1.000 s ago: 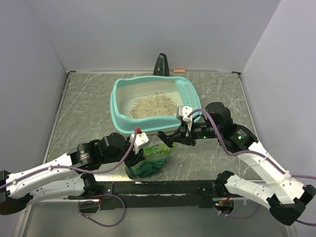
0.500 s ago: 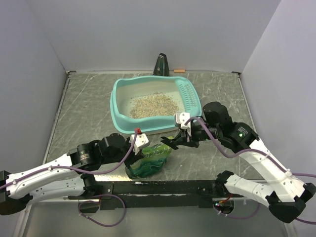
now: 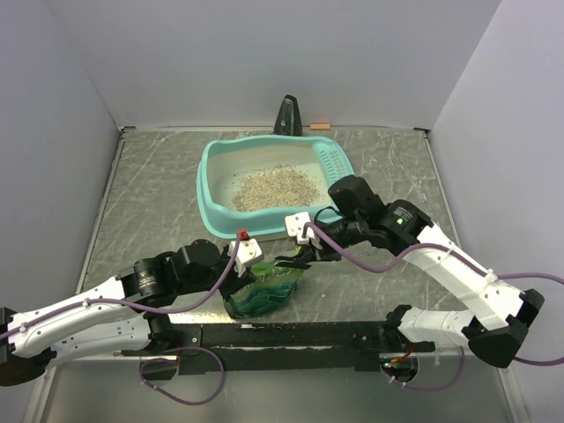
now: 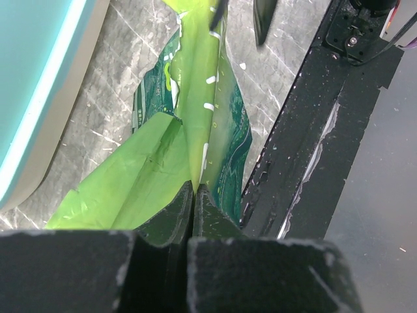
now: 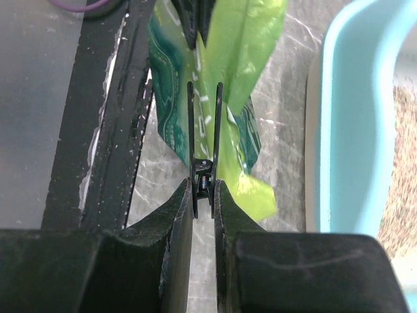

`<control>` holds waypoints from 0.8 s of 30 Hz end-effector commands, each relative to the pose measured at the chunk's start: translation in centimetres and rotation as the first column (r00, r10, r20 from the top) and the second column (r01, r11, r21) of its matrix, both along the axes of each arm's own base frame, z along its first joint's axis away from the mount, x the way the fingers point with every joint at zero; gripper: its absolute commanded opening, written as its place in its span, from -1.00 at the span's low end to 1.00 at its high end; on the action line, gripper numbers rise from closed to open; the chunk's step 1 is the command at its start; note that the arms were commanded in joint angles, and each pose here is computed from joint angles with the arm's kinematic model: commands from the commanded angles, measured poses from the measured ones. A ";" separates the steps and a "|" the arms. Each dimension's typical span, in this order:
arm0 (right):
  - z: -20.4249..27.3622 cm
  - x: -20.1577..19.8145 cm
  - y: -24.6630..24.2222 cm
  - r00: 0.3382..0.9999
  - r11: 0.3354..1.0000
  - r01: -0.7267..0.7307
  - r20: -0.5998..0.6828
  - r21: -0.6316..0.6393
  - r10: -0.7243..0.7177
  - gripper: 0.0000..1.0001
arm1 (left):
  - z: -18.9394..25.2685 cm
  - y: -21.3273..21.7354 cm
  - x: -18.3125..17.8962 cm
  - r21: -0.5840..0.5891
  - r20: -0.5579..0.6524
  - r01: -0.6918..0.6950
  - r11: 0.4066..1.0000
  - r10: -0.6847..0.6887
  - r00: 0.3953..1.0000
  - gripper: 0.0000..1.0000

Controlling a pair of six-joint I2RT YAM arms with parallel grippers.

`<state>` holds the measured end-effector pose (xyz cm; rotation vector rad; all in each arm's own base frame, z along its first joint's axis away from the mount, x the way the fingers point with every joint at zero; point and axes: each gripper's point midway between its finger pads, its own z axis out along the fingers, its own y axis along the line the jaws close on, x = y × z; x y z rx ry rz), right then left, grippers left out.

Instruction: Fill the litter box with clean litter

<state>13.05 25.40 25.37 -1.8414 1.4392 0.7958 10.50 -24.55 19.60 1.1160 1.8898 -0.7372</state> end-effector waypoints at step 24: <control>1.7 -0.3 5.4 0.976 0.962 -0.215 0.079 0.168 0.204 -1.00 | 1.7 0.1 -0.1 -0.072 0.018 -0.011 0.997 0.013 1.000 -0.98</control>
